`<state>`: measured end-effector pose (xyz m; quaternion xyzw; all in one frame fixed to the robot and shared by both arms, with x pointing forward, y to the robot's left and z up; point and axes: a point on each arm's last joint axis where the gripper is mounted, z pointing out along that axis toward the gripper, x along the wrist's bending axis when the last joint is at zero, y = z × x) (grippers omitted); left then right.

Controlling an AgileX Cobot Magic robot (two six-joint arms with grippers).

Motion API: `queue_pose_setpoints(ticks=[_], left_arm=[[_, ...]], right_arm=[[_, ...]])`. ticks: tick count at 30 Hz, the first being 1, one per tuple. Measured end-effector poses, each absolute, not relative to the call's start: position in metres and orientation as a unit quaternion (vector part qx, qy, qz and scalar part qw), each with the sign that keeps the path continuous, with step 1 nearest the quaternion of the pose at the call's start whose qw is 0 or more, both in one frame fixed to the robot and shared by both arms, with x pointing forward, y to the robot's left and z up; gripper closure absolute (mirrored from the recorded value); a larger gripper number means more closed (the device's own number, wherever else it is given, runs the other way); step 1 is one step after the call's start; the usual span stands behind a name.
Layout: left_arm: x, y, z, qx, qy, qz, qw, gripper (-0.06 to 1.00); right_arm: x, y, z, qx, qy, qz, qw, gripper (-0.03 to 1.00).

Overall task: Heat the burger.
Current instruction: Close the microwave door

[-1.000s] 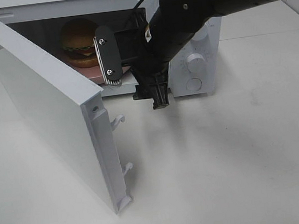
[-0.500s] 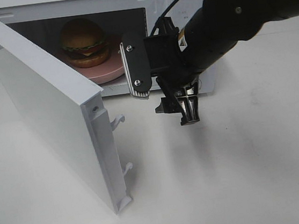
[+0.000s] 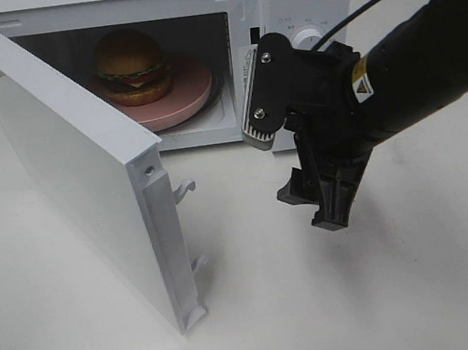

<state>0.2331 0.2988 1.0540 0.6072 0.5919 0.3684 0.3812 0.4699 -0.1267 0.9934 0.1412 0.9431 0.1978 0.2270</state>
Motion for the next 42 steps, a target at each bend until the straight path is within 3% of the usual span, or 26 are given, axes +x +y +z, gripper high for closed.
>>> queue_pose_setpoints(ticks=[13,26,35,42], left_arm=[[0.233,0.299,1.054,0.607,0.592,0.368,0.381,0.04],[0.233,0.299,1.054,0.607,0.592,0.368,0.381,0.04],[0.233,0.299,1.054,0.607,0.592,0.368,0.381,0.04],[0.233,0.299,1.054,0.607,0.592,0.368,0.381,0.04]], right_arm=[[0.423,-0.166,1.023,0.387,0.887,0.197,0.156,0.21],[0.385,-0.197,1.045,0.443,0.878,0.139,0.12,0.21],[0.351,-0.221,1.068,0.462,0.864,0.162,0.12,0.21],[0.33,-0.238,1.063,0.47,0.853,0.186,0.129,0.21]])
